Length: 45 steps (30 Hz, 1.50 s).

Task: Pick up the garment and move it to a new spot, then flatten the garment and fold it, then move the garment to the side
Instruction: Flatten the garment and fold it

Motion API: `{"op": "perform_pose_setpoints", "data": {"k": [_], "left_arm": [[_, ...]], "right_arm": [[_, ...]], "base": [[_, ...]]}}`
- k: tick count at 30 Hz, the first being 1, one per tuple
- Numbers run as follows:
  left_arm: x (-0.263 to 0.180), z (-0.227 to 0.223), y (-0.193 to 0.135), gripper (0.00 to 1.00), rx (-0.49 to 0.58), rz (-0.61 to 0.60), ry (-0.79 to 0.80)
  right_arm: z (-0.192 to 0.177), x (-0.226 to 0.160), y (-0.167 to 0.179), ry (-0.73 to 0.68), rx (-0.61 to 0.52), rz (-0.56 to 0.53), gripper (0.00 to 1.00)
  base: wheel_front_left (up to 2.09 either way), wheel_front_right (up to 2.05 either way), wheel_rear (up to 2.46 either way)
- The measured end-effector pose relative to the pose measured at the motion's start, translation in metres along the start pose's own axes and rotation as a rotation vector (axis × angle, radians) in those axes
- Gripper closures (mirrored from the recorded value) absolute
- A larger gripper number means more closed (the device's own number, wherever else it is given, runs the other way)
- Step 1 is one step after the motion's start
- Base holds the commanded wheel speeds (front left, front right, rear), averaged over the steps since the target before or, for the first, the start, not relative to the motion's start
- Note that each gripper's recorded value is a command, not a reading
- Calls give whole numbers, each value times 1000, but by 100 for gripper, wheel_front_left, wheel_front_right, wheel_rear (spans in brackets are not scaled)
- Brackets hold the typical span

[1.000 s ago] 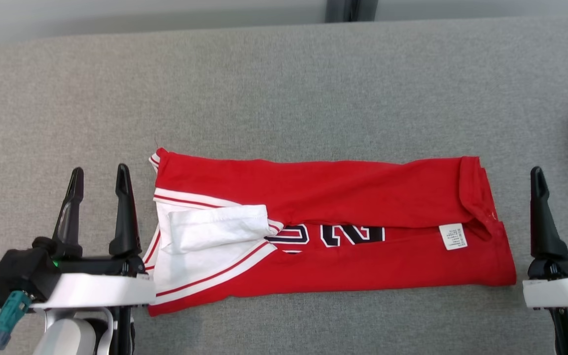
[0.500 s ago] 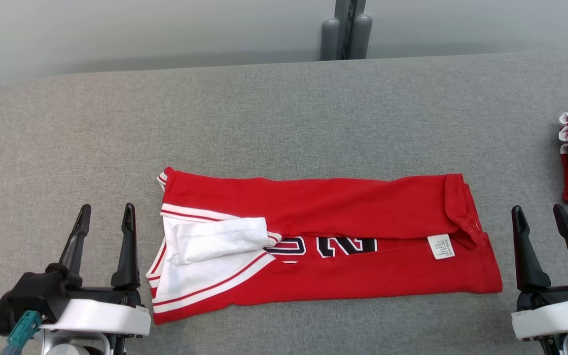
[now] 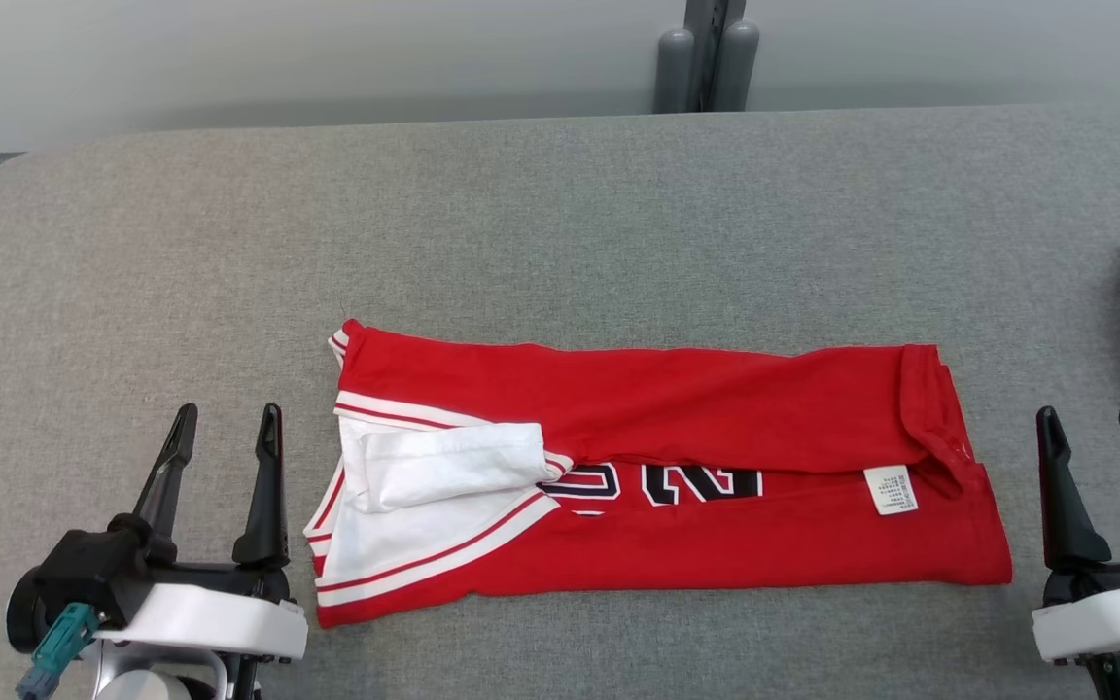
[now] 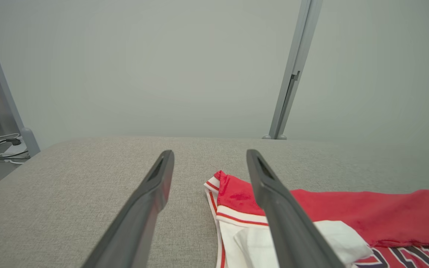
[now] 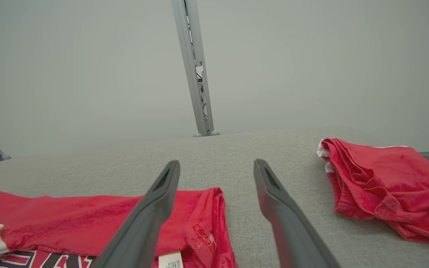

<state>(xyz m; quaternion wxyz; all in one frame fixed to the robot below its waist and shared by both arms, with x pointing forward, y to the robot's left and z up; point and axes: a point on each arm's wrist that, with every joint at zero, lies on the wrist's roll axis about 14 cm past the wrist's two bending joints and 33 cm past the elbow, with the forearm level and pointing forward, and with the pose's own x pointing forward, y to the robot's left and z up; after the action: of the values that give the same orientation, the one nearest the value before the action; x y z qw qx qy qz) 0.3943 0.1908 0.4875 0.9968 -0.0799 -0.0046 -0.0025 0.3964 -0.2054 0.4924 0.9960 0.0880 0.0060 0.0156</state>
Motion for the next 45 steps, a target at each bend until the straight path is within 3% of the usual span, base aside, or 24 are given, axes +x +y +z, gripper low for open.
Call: {"op": "perform_pose_setpoints", "data": {"k": [6, 19, 27, 28, 29, 30, 40, 45], "left_arm": [[8, 3, -1, 0, -10, -4, -15], [23, -10, 3, 0, -5, 4, 10], [27, -12, 2, 0, -5, -1, 10], [28, -13, 3, 0, -2, -1, 11], [28, -14, 3, 0, -2, -1, 12], [29, -14, 2, 0, -3, -1, 12], [34, -12, 0, 0, -3, -8, -1], [36, -10, -4, 0, -6, -18, -7]], "right_arm": [[-26, 14, -8, 77, 2, -13, 0], [-128, 29, 5, 381, 75, 13, 0], [-148, 28, 10, 460, 157, 8, 0], [-150, 29, 12, 468, 165, 14, 58], [-150, 30, 13, 472, 170, 19, 86], [-150, 30, 13, 472, 173, 21, 100], [-136, 31, -3, 434, 181, 7, 100], [-121, 26, -45, 400, 119, -63, 100]], "base": [[0, 0, 0], [0, 0, 0], [0, 0, 0], [0, 0, 0], [0, 0, 0], [0, 0, 0], [0, 0, 0], [0, 0, 0]]}}
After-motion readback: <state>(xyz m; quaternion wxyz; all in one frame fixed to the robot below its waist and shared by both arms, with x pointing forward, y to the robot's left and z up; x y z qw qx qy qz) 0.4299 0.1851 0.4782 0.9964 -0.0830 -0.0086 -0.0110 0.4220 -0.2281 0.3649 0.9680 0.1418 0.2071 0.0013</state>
